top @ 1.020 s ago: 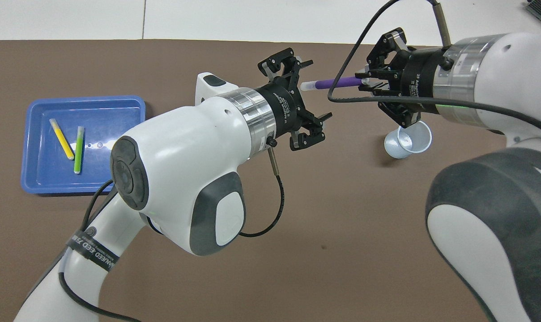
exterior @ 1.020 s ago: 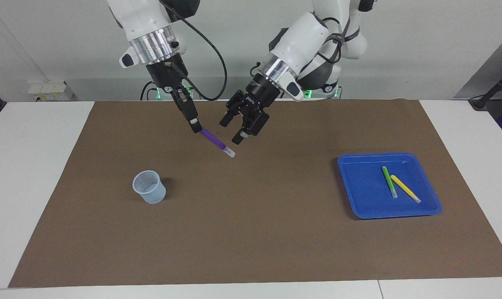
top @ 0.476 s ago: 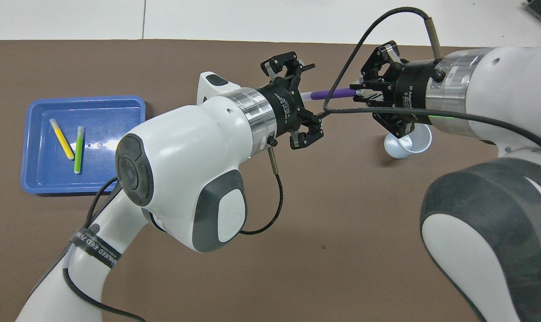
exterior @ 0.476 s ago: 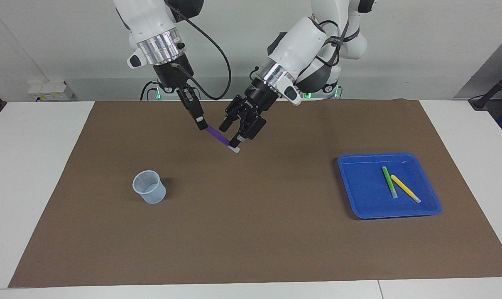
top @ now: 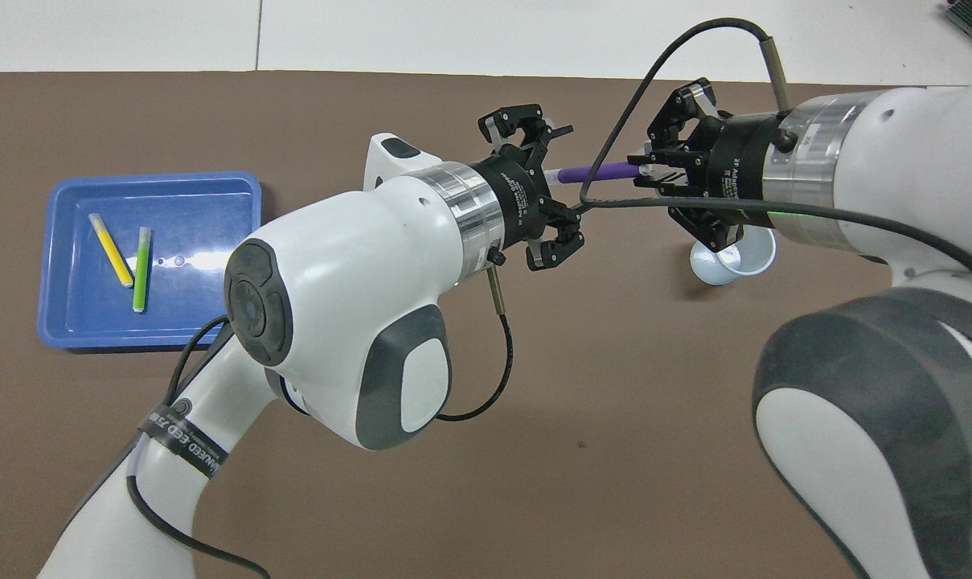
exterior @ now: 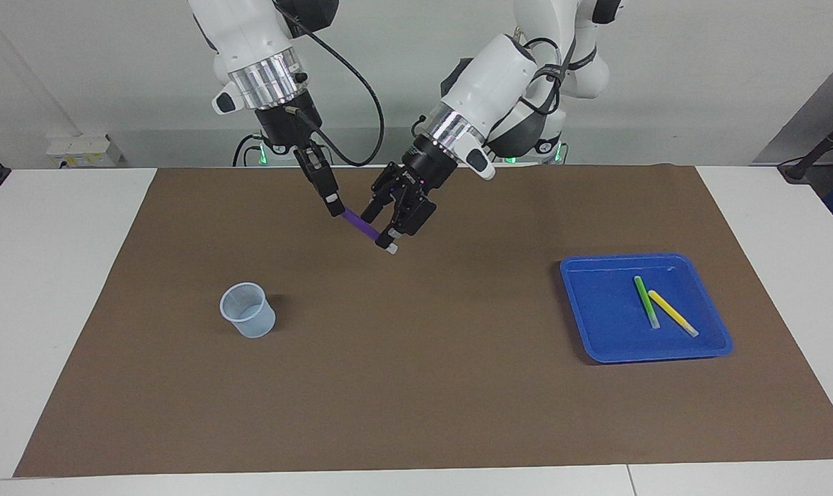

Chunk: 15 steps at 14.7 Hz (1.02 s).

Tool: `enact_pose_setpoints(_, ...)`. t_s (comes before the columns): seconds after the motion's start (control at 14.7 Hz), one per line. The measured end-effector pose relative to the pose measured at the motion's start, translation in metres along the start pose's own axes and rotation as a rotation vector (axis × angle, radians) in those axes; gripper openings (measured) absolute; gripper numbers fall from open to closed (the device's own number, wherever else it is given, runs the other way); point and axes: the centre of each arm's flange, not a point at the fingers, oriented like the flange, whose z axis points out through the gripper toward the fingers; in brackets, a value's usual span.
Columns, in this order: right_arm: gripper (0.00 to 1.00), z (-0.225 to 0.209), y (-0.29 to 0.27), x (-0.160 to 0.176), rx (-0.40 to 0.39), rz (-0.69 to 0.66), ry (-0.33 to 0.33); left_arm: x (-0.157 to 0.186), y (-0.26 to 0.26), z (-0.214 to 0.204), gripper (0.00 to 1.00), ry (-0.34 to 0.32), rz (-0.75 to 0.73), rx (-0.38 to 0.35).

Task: Right arm passes pens to left for tray arrangement
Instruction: 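Bring the purple pen to the left gripper and close the left gripper, then open the right gripper and pull the purple pen away with the left gripper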

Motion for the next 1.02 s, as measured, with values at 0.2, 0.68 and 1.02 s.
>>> enact_pose_setpoints(0.2, 0.18, 0.0007, 0.0012, -0.0005, -0.003, 0.0, 0.0, 0.0, 0.0001, 0.0, 0.69, 0.0, 0.0, -0.001)
enact_pose_setpoints(0.68, 0.18, 0.0013, 0.0017, -0.0005, -0.003, 0.001, 0.001, -0.0002, 0.0, 0.0, 0.48, 0.0, 0.004, -0.002)
enact_pose_setpoints(1.02, 0.18, -0.0008, 0.0004, 0.0011, 0.01, 0.003, 0.004, -0.0037, -0.0063, 0.0027, 0.2, 0.003, 0.04, 0.01)
